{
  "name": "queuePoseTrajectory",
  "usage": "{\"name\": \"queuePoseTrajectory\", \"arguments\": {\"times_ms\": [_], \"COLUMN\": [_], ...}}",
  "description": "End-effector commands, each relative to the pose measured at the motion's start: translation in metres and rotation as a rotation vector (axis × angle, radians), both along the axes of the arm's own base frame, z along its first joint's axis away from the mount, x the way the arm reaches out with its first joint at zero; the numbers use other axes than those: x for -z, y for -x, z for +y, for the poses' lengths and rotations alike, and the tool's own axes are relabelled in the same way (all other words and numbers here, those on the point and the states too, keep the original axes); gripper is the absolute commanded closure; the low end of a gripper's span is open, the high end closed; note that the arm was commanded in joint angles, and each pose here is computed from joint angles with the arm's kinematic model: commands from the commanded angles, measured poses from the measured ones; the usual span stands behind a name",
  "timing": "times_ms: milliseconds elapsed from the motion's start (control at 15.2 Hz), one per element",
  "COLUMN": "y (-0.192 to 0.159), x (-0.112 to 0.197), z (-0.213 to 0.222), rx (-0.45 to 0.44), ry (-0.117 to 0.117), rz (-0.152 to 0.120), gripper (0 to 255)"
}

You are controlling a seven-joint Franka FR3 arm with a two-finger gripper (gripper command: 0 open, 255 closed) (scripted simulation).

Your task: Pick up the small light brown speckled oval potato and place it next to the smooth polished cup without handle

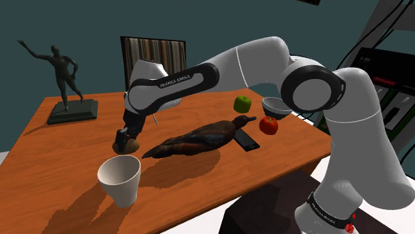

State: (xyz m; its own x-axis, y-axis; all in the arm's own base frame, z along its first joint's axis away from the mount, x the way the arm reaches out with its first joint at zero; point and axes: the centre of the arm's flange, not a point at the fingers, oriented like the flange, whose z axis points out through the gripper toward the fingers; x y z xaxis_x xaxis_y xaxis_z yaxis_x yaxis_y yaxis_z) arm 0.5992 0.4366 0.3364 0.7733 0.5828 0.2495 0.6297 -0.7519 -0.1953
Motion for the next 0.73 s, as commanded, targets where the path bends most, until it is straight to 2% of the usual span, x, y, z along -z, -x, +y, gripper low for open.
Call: {"name": "queuePoseTrajectory", "arguments": {"times_ms": [0,132,198,528,660], "y": [0.0,0.0,0.0,0.0,0.002], "x": [0.0,0.0,0.0,0.0,-0.025], "z": [0.0,0.0,0.0,0.0,-0.008], "rx": [0.0,0.0,0.0,0.0,0.0], "ry": [0.0,0.0,0.0,0.0,0.0], "rz": [0.0,0.0,0.0,0.0,0.0], "gripper": [255,255,0,0,0]}}
